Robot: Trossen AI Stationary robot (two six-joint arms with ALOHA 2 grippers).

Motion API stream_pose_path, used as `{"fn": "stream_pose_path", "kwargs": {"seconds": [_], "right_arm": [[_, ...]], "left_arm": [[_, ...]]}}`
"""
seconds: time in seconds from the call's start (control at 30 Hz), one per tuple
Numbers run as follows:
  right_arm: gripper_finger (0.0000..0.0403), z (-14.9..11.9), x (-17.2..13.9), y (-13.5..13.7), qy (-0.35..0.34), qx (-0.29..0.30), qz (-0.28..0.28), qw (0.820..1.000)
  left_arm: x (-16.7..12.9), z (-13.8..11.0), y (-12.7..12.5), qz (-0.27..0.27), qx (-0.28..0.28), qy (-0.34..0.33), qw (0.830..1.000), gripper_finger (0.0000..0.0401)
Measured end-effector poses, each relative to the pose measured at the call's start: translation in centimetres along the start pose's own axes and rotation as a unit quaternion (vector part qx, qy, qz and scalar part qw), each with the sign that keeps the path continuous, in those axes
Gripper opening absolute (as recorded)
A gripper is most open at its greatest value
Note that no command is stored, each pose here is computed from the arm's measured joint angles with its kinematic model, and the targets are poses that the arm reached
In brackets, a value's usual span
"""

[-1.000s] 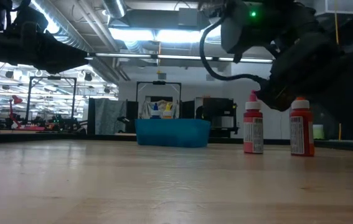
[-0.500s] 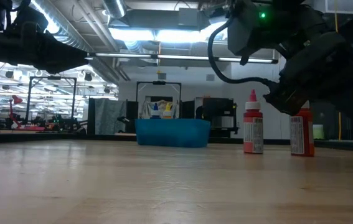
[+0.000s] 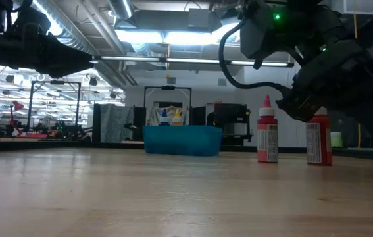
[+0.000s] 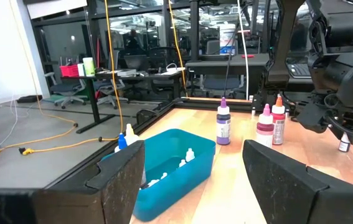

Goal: Pick & Place food coloring
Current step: Put the small red food coloring bottle into the blue bin

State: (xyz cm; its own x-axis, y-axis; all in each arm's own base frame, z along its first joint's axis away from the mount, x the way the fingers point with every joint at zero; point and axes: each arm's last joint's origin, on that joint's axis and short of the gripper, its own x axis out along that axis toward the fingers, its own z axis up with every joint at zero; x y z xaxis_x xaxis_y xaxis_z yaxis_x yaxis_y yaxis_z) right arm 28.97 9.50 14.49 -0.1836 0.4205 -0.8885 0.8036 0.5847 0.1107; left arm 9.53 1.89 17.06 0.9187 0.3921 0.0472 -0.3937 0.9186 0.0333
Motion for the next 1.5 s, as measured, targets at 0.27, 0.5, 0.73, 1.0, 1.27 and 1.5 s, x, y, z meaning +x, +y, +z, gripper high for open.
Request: {"fn": "stream_pose_path", "kwargs": {"seconds": [0.27,0.5,0.73,1.0,1.27,1.5], "right_arm": [[0.0084,0.0,0.0,0.0,0.001,0.001,-0.001,1.0],[0.0071,-0.3,-1.4,0.8,-0.016,-0.027,-0.005,1.0],[0.0069,0.2,-6.5,1.9,-0.064,-0.08,-0.028,0.994],[0.0074,3.6,-13.7,2.3,-0.117,-0.105,-0.031,0.987],[0.007,10.6,-20.0,0.6,-0.16,-0.082,-0.017,0.983],[0.007,16.5,-22.2,-0.2,-0.181,-0.067,0.003,0.981]], "left_arm": [[0.0,0.0,0.0,0.0,0.0,0.0,1.0,0.0267],[0.0,0.0,0.0,0.0,0.0,0.0,1.0,0.0267],[0.0,0.0,0.0,0.0,0.0,0.0,1.0,0.0267],[0.0,0.0,0.0,0.0,0.0,0.0,1.0,0.0267],[0.0,0.0,0.0,0.0,0.0,0.0,1.0,0.0267],[0.0,0.0,0.0,0.0,0.0,0.0,1.0,0.0267]]}}
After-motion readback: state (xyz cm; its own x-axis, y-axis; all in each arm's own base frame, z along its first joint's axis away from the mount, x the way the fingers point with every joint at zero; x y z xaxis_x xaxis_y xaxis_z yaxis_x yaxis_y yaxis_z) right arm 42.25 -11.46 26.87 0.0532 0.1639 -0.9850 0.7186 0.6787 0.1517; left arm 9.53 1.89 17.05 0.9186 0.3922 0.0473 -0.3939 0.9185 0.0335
